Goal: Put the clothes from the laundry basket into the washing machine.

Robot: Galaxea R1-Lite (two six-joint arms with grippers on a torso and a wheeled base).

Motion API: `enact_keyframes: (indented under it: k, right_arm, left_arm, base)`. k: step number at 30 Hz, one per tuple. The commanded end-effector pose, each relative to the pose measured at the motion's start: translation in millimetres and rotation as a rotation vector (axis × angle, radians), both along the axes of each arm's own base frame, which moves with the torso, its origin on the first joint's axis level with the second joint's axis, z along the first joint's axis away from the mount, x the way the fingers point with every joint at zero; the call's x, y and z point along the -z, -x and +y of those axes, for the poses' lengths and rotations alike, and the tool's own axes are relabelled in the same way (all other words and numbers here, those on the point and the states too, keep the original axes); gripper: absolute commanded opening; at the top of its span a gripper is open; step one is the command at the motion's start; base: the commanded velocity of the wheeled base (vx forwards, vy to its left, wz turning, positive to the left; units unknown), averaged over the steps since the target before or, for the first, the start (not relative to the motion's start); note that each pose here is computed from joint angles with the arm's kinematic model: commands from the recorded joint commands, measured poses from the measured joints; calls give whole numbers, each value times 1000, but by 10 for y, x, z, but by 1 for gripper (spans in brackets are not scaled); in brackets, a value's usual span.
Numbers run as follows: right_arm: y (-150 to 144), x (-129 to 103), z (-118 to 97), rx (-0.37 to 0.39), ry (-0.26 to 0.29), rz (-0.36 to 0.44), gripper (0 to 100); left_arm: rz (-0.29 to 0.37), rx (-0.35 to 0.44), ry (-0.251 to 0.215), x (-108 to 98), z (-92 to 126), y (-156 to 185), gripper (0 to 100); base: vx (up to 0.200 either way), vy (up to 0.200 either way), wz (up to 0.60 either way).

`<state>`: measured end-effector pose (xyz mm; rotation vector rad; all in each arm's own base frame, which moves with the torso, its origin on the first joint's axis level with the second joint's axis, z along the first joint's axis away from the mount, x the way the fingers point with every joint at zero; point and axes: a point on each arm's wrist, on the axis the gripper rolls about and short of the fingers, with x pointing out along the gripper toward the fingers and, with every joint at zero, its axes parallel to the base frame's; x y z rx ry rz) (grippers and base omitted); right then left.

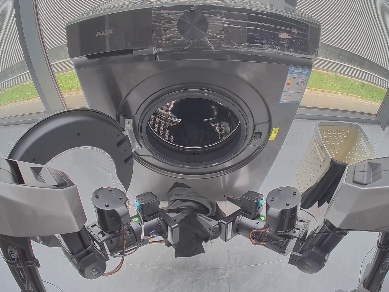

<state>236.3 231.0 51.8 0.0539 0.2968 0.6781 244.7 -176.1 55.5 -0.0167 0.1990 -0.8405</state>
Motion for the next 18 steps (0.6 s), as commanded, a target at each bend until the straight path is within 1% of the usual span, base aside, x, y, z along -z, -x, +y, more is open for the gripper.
enact_keyframes:
  k: [1,3,11,12,18]
  right_arm:
    - [-3,24,-11,4,7,5,100]
    - [-27,7,-9,8,0,-2,100]
    - [-39,8,-12,12,1,-3,100]
    - [-36,13,-8,11,2,-2,0]
    - [-66,-29,-8,17,-10,-16,0]
  left_arm:
    - [-1,-1,2,-8,6,1,0]
    - [0,-1,1,-8,10,7,0]
    - [-1,2,2,-13,3,13,0]
    - [-3,2,3,-18,4,14,0]
    - [2,8,1,-13,11,26,0]
  base:
    - [0,0,0]
    - [0,0,0]
    - [0,0,0]
    - [0,0,0]
    - [0,0,0]
